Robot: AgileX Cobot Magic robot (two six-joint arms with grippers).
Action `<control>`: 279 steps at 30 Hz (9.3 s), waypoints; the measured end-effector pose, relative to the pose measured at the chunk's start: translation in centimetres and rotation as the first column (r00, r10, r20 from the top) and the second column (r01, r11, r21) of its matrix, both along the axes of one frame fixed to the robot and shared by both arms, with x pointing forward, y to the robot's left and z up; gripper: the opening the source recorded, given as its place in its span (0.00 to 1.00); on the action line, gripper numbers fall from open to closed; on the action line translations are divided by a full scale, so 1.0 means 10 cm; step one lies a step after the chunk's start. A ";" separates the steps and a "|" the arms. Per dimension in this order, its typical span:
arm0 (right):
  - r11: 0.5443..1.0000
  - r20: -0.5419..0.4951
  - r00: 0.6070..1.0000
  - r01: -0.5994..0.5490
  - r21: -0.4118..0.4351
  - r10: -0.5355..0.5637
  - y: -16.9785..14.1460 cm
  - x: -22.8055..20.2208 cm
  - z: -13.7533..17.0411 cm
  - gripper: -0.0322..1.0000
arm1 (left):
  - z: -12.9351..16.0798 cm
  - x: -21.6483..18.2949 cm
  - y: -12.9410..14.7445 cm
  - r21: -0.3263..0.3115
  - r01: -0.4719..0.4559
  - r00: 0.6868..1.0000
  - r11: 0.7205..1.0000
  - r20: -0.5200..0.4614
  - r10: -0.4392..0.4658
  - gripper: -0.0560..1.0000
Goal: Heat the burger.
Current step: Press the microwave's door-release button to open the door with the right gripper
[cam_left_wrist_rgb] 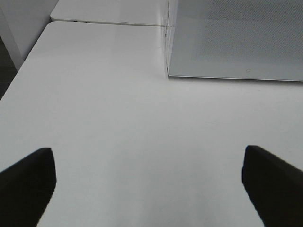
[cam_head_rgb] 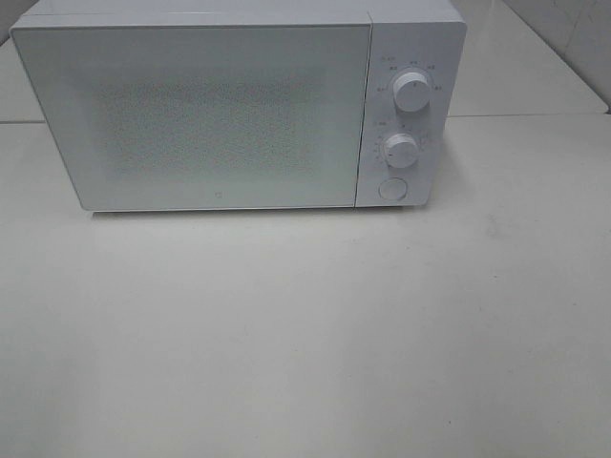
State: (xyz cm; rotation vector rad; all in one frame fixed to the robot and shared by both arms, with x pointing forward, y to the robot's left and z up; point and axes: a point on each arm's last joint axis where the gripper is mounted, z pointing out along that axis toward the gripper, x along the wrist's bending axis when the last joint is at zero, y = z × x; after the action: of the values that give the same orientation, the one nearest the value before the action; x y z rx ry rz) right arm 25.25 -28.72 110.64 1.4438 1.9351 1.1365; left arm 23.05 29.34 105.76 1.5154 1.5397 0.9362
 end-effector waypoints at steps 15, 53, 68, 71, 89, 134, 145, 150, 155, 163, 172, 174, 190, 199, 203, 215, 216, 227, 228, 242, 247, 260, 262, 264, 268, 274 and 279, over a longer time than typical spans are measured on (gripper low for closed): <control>0.975 0.128 0.967 0.223 -0.011 -0.220 -0.10 -0.27 -0.36 0.76 | 0.00 0.00 0.00 0.000 0.000 1.000 1.000 0.000 0.000 0.99; 0.962 0.156 0.950 0.274 -0.011 -0.269 -0.09 -0.11 -0.39 0.76 | 0.00 0.00 0.00 0.000 0.000 1.000 1.000 0.000 0.000 0.99; 0.959 0.201 0.939 0.282 0.010 -0.278 -0.04 0.62 -0.20 0.76 | 0.00 0.00 0.00 0.000 0.000 1.000 1.000 0.000 0.000 0.99; 0.959 0.199 0.939 0.283 0.009 -0.279 -0.04 0.72 -0.20 0.76 | 0.00 0.00 0.00 0.000 0.000 1.000 1.000 0.000 0.000 0.99; 0.956 0.256 0.922 0.292 0.033 -0.290 0.02 1.59 -0.33 0.76 | 0.00 0.00 0.00 0.000 0.000 1.000 1.000 0.000 0.000 0.99; 0.937 0.331 0.880 0.346 0.040 -0.340 0.56 2.02 -1.73 0.76 | 0.00 0.00 0.00 0.000 0.000 1.000 1.000 0.000 0.000 0.99; 0.947 0.311 0.902 0.319 -0.018 -0.298 1.05 1.96 -1.92 0.76 | 0.00 0.00 0.00 0.000 0.000 1.000 1.000 0.000 0.000 0.99; 0.954 0.320 0.908 0.298 -0.042 -0.270 1.28 1.98 -1.95 0.76 | 0.00 0.00 0.00 0.000 0.000 1.000 1.000 0.000 0.000 0.99; 0.957 0.316 0.913 0.286 -0.049 -0.257 1.43 1.99 -1.99 0.76 | 0.00 0.00 0.00 0.000 0.000 1.000 1.000 0.000 0.000 0.99; 0.951 0.275 0.914 0.310 0.004 -0.299 1.47 1.99 -2.03 0.75 | 0.00 0.00 0.00 0.000 0.000 1.000 1.000 0.000 0.000 0.99; 0.897 0.161 0.892 0.388 0.212 -0.423 1.47 1.99 -2.05 0.67 | 0.00 0.00 0.00 0.000 0.000 1.000 1.000 0.000 0.000 0.99; 0.843 0.085 0.873 0.432 0.321 -0.480 1.48 1.98 -2.06 0.61 | 0.00 0.00 0.00 0.000 0.000 1.000 1.000 0.000 0.000 0.99; 0.149 -0.452 0.683 0.630 0.762 -0.573 1.48 1.98 -2.06 0.12 | 0.00 0.00 0.00 0.000 0.000 1.000 1.000 0.000 0.000 0.99; 0.018 -0.535 0.664 0.636 0.771 -0.523 1.50 1.98 -2.05 0.06 | 0.00 0.00 0.00 0.000 0.000 1.000 1.000 0.000 0.000 0.99; 0.015 -0.536 0.663 0.636 0.772 -0.522 1.50 1.98 -2.05 0.06 | 0.00 0.00 0.00 0.000 0.000 1.000 1.000 0.000 0.000 0.99; -0.038 -0.550 0.641 0.632 0.774 -0.535 1.44 2.22 -2.00 0.06 | 0.00 0.00 0.00 0.000 0.000 1.000 1.000 0.000 0.000 0.99; -0.038 -0.550 0.641 0.632 0.774 -0.535 1.44 2.22 -2.00 0.06 | 0.00 0.00 0.00 0.000 0.000 1.000 1.000 0.000 0.000 0.99; -0.039 -0.554 0.611 0.651 0.758 -0.566 1.34 2.35 -2.00 0.06 | 0.00 0.00 0.00 0.000 0.000 1.000 1.000 0.000 0.000 0.99; -0.038 -0.553 0.602 0.656 0.753 -0.576 1.33 2.38 -2.04 0.06 | 0.00 0.00 0.00 0.000 0.000 1.000 1.000 0.000 0.000 0.99; -0.046 -0.587 0.574 0.691 0.721 -0.571 1.49 2.59 -2.35 0.06 | 0.00 0.00 0.00 0.000 0.000 1.000 1.000 0.000 0.000 0.99; -0.055 -0.593 0.565 0.696 0.716 -0.573 1.52 2.68 -2.42 0.06 | 0.00 0.00 0.00 0.000 0.000 1.000 1.000 0.000 0.000 0.99; -0.099 -0.605 0.544 0.691 0.716 -0.582 1.50 3.00 -2.50 0.06 | 0.00 0.00 0.00 0.000 0.000 1.000 1.000 0.000 0.000 0.99; -0.103 -0.605 0.542 0.689 0.717 -0.583 1.50 3.02 -2.51 0.06 | 0.00 0.00 0.00 0.000 0.000 1.000 1.000 0.000 0.000 0.99; -0.109 -0.616 0.531 0.700 0.706 -0.582 1.49 3.11 -2.56 0.06 | 0.00 0.00 0.00 0.000 0.000 1.000 1.000 0.000 0.000 0.99; -0.117 -0.625 0.517 0.708 0.696 -0.585 1.46 3.15 -2.58 0.06 | 0.00 0.00 0.00 0.000 0.000 1.000 1.000 0.000 0.000 0.99; -0.118 -0.627 0.510 0.713 0.691 -0.589 1.47 3.19 -2.65 0.06 | 0.00 0.00 0.00 0.000 0.000 1.000 1.000 0.000 0.000 0.99; -0.129 -0.633 0.500 0.716 0.686 -0.591 1.47 3.26 -2.68 0.06 | 0.00 0.00 0.00 0.000 0.000 1.000 1.000 0.000 0.000 0.99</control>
State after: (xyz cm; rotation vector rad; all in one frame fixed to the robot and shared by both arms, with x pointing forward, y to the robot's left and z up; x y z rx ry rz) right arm 57.84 -14.00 83.81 2.6338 -0.0557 1.6215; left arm 23.05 29.34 105.76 1.5154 1.5397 0.9362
